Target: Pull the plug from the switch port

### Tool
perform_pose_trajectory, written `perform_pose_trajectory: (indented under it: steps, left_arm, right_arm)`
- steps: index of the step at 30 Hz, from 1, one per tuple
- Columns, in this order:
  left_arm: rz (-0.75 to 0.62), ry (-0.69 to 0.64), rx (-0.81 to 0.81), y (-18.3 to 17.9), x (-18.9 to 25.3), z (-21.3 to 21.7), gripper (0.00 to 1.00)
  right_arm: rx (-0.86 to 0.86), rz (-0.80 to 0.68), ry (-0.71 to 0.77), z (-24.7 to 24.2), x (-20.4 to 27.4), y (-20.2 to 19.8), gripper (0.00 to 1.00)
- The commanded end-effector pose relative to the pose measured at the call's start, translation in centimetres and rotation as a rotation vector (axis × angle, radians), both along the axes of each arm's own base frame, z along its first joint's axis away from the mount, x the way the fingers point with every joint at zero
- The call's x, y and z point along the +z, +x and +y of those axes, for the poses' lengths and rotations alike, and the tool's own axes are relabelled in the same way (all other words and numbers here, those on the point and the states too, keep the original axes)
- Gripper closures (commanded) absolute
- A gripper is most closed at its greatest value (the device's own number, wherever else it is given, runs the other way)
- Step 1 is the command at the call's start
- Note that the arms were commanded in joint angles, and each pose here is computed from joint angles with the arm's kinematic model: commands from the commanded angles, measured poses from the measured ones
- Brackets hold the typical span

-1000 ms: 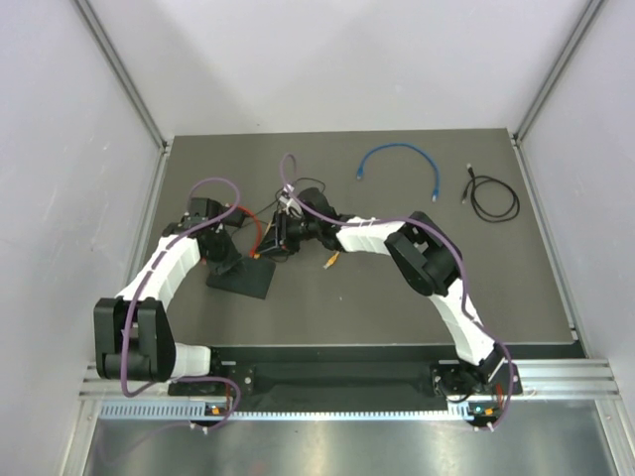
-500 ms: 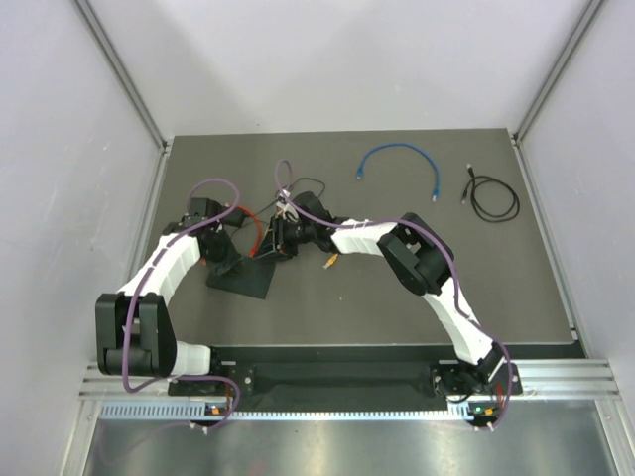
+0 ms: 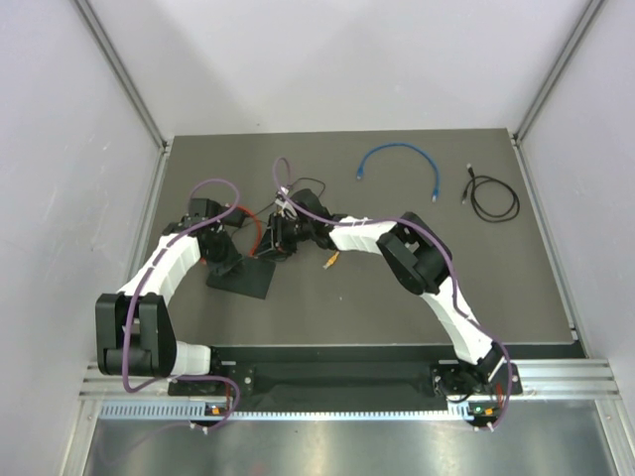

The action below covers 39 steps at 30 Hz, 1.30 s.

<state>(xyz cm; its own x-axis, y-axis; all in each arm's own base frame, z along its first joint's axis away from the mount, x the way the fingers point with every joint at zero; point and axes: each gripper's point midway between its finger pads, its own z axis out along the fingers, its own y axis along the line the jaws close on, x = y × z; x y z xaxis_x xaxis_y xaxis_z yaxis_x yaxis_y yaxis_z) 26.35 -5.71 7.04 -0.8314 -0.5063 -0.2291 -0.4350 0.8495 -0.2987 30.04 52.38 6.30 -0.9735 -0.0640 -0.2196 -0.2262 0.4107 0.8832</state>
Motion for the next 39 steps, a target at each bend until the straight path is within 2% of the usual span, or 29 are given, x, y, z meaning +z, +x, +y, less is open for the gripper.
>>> perform_pose_trajectory:
  steps: [1,18,29,39]
  left_arm:
    - [-0.003,-0.006,-0.002,-0.2,0.0,0.0,0.73]
    - [0.027,-0.017,-0.015,-0.6,-1.0,-0.2,0.73]
    - [0.031,-0.02,-0.014,-0.4,-1.2,-0.3,0.73]
    - [0.035,-0.024,-0.016,-0.5,-1.3,-0.3,0.73]
  right_arm:
    - [-0.001,-0.053,-0.004,0.5,-0.4,1.2,0.65]
    - [0.013,-0.023,-0.045,0.1,-2.9,1.4,0.66]
    - [-0.045,0.103,0.038,0.9,-3.6,1.2,0.66]
    - [-0.126,0.196,0.105,0.0,-3.9,1.7,0.73]
